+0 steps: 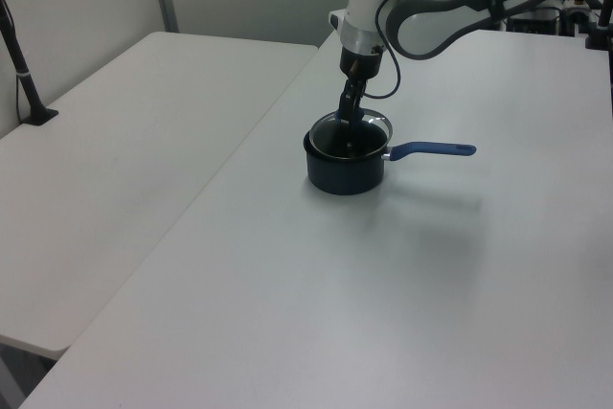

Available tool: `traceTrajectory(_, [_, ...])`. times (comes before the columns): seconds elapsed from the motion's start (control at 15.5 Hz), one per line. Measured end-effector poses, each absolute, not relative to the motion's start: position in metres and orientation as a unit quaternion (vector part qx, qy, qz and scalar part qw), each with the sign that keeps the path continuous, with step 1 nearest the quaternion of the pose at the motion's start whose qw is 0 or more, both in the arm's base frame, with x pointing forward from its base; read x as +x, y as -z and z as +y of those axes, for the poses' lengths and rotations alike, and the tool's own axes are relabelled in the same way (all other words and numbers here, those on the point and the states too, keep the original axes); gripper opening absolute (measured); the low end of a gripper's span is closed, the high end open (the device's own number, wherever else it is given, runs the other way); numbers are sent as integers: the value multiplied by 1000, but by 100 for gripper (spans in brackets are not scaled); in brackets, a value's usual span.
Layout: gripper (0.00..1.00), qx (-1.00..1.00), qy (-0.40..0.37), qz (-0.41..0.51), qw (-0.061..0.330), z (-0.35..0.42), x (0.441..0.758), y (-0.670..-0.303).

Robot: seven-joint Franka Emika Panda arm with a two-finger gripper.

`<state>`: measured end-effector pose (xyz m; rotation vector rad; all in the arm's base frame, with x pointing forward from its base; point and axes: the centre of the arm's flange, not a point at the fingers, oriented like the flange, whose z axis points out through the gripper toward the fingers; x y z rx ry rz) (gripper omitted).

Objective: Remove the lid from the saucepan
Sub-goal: 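Lift the glass lid off the pan and carry it beside the handle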

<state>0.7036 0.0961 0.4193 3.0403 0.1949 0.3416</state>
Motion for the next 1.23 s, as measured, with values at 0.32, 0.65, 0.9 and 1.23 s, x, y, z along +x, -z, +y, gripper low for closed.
traceTrajectory(0.32, [61, 991, -114, 61, 38, 92, 705, -422])
traceTrajectory(0.65, [61, 989, -133, 53, 40, 71, 704, -450])
traceTrajectory(0.9, [61, 989, -129, 62, 46, 24, 689, -462])
traceTrajectory(1.23, [61, 992, -84, 82, 51, -38, 646, -442])
